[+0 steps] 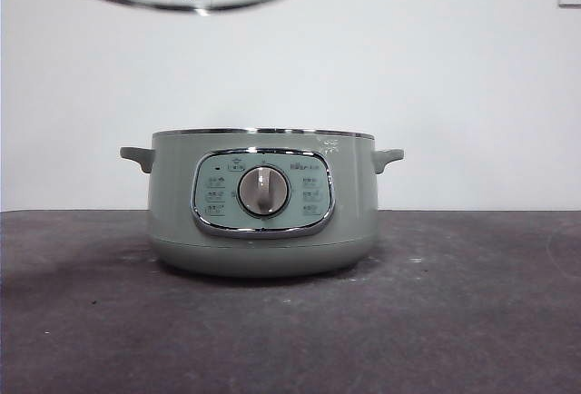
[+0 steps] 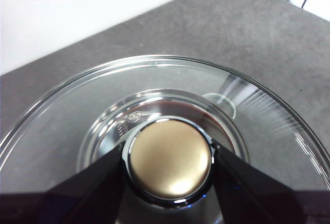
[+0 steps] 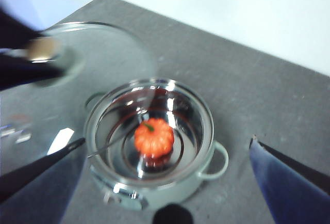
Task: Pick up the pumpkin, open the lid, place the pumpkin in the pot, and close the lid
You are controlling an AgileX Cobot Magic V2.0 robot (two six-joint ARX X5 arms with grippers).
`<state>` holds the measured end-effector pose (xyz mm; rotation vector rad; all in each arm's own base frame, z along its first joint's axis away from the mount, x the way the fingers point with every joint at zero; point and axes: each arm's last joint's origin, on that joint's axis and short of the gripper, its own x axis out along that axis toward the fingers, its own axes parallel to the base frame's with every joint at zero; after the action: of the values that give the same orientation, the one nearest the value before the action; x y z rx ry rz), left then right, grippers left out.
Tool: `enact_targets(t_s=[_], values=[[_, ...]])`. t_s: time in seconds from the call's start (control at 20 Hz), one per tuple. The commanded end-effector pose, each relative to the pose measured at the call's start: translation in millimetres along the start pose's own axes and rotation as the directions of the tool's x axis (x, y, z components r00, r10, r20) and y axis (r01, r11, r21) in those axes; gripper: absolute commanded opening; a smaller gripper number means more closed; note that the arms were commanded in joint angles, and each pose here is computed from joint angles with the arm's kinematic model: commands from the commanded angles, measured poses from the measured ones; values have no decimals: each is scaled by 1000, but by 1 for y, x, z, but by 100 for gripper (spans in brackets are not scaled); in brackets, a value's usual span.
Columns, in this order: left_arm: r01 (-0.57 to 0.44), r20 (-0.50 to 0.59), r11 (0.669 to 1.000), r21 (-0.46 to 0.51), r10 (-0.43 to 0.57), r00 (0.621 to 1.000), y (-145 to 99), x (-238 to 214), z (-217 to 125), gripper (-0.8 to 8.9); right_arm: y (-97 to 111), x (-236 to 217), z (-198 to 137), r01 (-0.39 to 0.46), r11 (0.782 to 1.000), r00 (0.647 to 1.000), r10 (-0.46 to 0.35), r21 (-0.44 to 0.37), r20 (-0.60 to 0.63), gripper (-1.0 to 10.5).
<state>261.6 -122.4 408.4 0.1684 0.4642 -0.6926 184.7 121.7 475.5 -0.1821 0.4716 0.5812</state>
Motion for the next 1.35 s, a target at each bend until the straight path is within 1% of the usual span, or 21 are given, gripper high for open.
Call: enact_targets(t_s=[0.05, 0.35, 0.65, 1.0, 1.1, 1.35], values=[[24, 50, 999, 43, -26, 998, -3, 17, 8, -9, 0, -11, -3, -5, 1000, 1000, 5, 15, -11, 595], [53, 19, 997, 55, -54, 998, -4, 66, 1, -9, 1, -24, -10, -2, 1000, 999, 3, 15, -38, 595], [60, -10, 997, 52, -59, 998, 0, 100, -10, -9, 1, -28, -14, -3, 1000, 998, 4, 15, -66, 595], [53, -28, 997, 47, -52, 998, 6, 129, -20, -9, 1, -28, -14, -3, 1000, 997, 4, 14, -73, 595], [36, -37, 998, 46, -34, 999, 7, 133, -23, -9, 1, -28, -14, -4, 1000, 997, 5, 14, -73, 595], [38, -63, 999, 37, -35, 997, 10, 141, -29, -9, 1, -28, -14, -3, 1000, 997, 4, 14, -72, 595]])
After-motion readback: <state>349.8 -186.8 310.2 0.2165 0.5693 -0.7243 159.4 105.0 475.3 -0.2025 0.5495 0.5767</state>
